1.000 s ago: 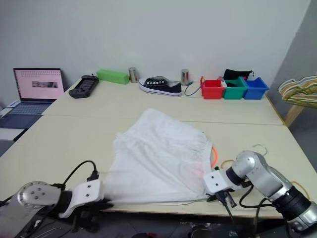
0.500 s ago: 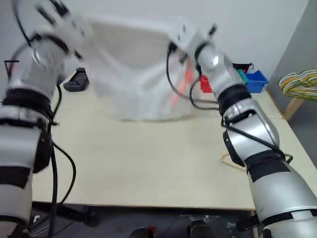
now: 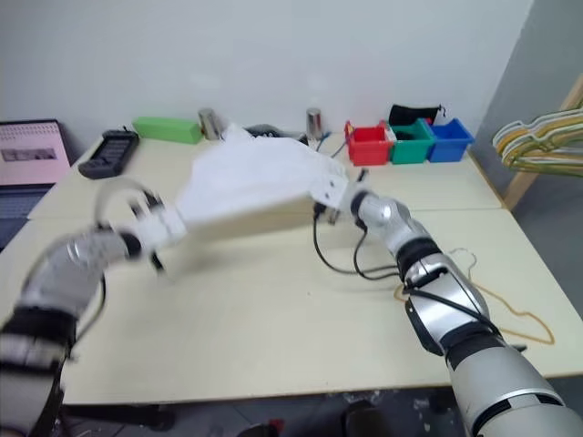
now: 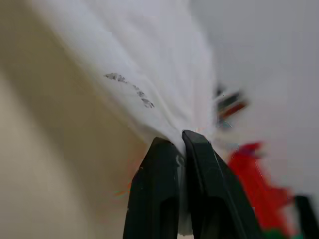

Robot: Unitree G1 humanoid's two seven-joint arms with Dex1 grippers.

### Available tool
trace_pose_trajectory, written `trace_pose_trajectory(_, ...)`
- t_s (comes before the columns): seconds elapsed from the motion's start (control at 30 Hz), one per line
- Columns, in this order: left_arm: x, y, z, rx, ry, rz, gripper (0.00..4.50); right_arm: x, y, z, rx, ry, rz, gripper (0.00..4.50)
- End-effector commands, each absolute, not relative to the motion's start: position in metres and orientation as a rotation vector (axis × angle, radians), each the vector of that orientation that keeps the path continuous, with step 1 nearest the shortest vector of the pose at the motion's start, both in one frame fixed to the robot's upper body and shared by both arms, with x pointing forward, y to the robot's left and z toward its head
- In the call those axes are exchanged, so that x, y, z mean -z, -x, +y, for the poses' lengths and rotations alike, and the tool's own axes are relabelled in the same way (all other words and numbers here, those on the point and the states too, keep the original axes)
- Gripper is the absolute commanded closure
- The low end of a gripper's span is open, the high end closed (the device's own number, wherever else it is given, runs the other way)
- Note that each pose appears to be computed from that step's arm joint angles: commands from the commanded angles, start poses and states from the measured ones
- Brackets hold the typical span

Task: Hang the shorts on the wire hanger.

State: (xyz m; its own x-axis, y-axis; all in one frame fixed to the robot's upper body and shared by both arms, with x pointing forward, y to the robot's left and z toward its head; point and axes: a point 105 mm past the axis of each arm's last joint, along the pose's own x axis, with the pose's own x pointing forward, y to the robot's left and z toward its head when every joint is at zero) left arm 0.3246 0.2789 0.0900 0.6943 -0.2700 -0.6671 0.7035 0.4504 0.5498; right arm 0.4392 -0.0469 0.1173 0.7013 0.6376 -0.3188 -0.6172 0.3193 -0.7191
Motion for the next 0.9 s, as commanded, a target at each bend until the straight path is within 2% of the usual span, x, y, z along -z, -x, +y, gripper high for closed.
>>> trace_pose_trajectory(0.03, -0.136, -0.299, 0.288, 0.641, -0.942, 0.565, 4.50, -0.127, -0.433, -0.052, -0.906, 0.918, -0.016, 4.18)
trace_pose_trajectory(0.1, -0.137, -0.293, 0.292, 0.627, -0.934, 0.590, 4.50, -0.117, -0.424, -0.054, -0.965, 0.918, 0.021, 4.18)
trace_pose_trajectory(0.2, -0.134, -0.285, 0.299, 0.615, -0.959, 0.629, 4.50, -0.093, -0.396, -0.061, -1.122, 0.972, 0.111, 4.18)
trace_pose_trajectory(0.4, -0.104, -0.257, 0.297, 0.731, -0.998, 0.724, 4.50, -0.065, -0.336, -0.079, -1.309, 1.003, 0.289, 4.18)
trace_pose_trajectory(0.73, -0.072, -0.240, 0.292, 0.818, -1.008, 0.776, 4.50, -0.063, -0.254, -0.077, -1.531, 0.784, 0.557, 4.18)
trace_pose_trajectory(0.9, -0.070, -0.239, 0.291, 0.845, -1.019, 0.775, 4.50, -0.061, -0.234, -0.084, -1.597, 0.722, 0.655, 4.18)
